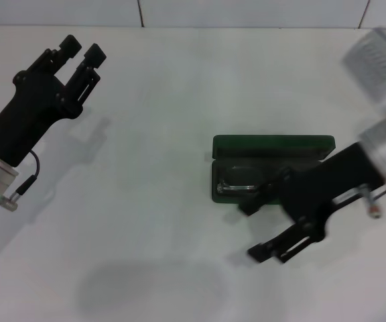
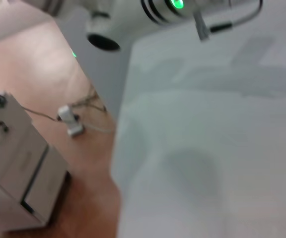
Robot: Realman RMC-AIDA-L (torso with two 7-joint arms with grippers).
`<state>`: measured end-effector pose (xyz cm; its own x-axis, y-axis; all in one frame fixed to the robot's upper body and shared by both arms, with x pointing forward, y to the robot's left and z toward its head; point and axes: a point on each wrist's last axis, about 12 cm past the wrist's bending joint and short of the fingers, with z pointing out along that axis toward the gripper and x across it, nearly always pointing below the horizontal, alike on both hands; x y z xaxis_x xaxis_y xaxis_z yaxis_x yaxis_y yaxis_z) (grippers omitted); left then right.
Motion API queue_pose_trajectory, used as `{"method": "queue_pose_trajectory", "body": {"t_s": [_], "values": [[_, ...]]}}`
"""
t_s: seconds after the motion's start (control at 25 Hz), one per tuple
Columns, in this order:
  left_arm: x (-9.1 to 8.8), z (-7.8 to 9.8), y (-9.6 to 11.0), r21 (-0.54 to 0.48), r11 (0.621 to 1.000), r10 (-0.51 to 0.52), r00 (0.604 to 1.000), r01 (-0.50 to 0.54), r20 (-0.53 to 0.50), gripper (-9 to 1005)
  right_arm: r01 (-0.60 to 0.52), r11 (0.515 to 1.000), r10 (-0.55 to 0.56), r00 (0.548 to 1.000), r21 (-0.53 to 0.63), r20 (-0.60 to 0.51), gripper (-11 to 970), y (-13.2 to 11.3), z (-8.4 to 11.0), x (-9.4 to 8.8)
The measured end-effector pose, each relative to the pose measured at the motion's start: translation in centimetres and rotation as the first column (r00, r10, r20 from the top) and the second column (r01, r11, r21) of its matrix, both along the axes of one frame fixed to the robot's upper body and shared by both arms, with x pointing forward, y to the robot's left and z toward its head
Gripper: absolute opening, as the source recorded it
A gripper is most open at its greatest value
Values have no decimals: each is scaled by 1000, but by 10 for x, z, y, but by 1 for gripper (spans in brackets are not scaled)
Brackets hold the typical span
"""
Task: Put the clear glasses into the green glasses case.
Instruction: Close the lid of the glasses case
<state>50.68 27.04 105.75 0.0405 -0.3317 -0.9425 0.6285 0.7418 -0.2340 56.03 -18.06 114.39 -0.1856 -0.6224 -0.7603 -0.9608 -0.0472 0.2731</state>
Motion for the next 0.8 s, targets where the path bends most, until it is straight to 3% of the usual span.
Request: {"method": "queue_pose_trajectory", "body": {"t_s": [0.16,0.2,0.4,0.6,0.68,0.8], "values": [[0,0,0,-3,1000,1,1000,-1,-3,514,95,991,-100,994,91,53,840,-38,7,-3],[0,0,0,-3,1000,1,1000,-1,-3,515,160,977,-173,981,143,85,840,-55,8,-3],[0,-2,-3,-2,1000,-6,1000,6,-10,515,366,833,-463,872,415,159,840,-103,1,-5],[9,1,-18,22,996,-85,996,85,-13,515,474,740,-600,786,477,149,840,-120,-13,-4],[21,3,-30,45,990,-135,990,137,-34,515,512,669,-672,727,538,144,840,-133,-15,-9],[42,9,-47,74,981,-176,982,181,-71,514,556,484,-794,604,676,72,840,-152,-22,-20]]}}
